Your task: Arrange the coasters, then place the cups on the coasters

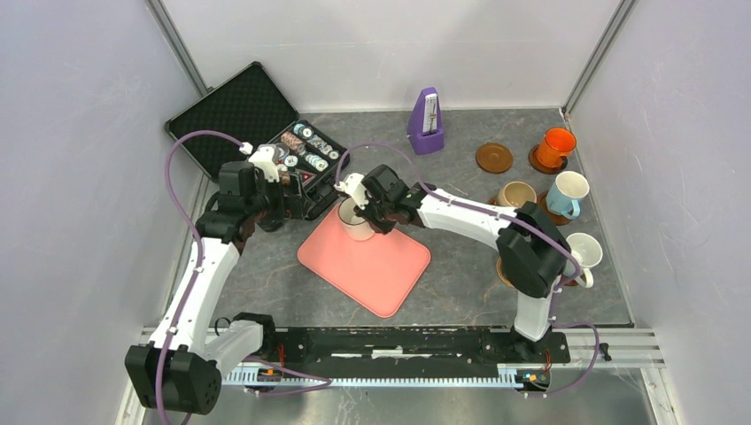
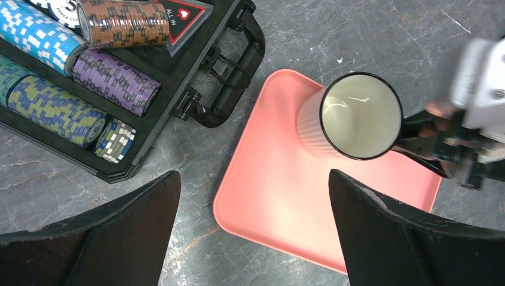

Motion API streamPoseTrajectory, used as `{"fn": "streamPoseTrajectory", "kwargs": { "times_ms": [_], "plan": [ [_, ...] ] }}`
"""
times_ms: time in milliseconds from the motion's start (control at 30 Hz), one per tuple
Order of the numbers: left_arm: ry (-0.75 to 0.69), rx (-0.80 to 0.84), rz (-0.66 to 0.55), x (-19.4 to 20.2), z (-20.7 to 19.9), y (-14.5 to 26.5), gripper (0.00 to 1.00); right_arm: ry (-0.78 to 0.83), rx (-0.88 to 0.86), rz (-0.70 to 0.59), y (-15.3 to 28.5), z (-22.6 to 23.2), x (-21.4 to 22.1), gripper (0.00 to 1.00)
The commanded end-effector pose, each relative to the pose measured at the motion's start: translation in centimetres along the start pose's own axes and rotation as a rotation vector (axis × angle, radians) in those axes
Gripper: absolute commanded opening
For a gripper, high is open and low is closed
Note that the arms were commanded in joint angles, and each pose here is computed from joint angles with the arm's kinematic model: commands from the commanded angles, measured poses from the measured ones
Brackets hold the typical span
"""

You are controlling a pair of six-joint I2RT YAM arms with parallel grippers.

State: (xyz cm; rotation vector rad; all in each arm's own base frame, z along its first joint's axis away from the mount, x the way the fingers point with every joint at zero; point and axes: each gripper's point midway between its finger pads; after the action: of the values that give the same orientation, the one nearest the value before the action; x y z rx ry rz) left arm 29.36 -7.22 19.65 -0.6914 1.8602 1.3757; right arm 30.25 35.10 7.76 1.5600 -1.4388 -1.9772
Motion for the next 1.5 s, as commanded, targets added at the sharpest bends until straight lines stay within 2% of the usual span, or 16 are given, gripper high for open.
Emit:
{"fn": "streamPoseTrajectory", "kwargs": {
  "times_ms": [0,133,367,600,800,1067,1333,1467],
  "plan": [
    [-0.050,0.013,-0.039,-1.6,-0.1,0.0,1.00,0.024,0.078,-0.269,6.1,-2.1,-7.1,0.00],
    [-0.060,0.020,-0.041,-2.0,-0.1,-0.1,1.00,-0.041,0.126,-0.329,8.7,-4.9,-8.2,0.00],
    [-0.082,0.026,-0.048,-2.8,-0.2,-0.3,1.00,-0.272,0.255,-0.386,12.6,-13.8,-6.4,0.00],
    [-0.091,0.036,-0.046,-3.4,-0.3,-0.6,1.00,-0.448,0.506,-0.445,17.6,-22.4,-1.5,0.00],
    [-0.080,0.041,-0.040,-3.6,-0.3,-1.1,1.00,-0.570,0.684,-0.425,20.5,-29.3,3.8,0.00],
    [-0.066,0.053,-0.034,-3.6,-0.5,-1.5,1.00,-0.666,0.805,-0.420,21.2,-35.9,8.8,0.00],
    [-0.058,0.054,-0.018,-3.6,-0.5,-1.7,1.00,-0.701,0.838,-0.463,20.1,-38.7,9.8,0.00],
    [-0.052,0.051,-0.013,-3.8,-0.4,-1.9,1.00,-0.707,0.831,-0.444,18.8,-39.1,10.4,0.00]
  ]
}}
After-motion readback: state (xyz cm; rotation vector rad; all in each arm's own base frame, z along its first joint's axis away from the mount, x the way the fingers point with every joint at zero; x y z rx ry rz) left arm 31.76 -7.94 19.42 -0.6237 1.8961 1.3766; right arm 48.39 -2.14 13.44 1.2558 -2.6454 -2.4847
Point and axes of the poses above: each gripper's point midway between its finger pads, its own y axis back along the fingers, its own z axis along the line the jaws close on, x = y × z, and after that the axes turned 3 degrees about -y, right-handed
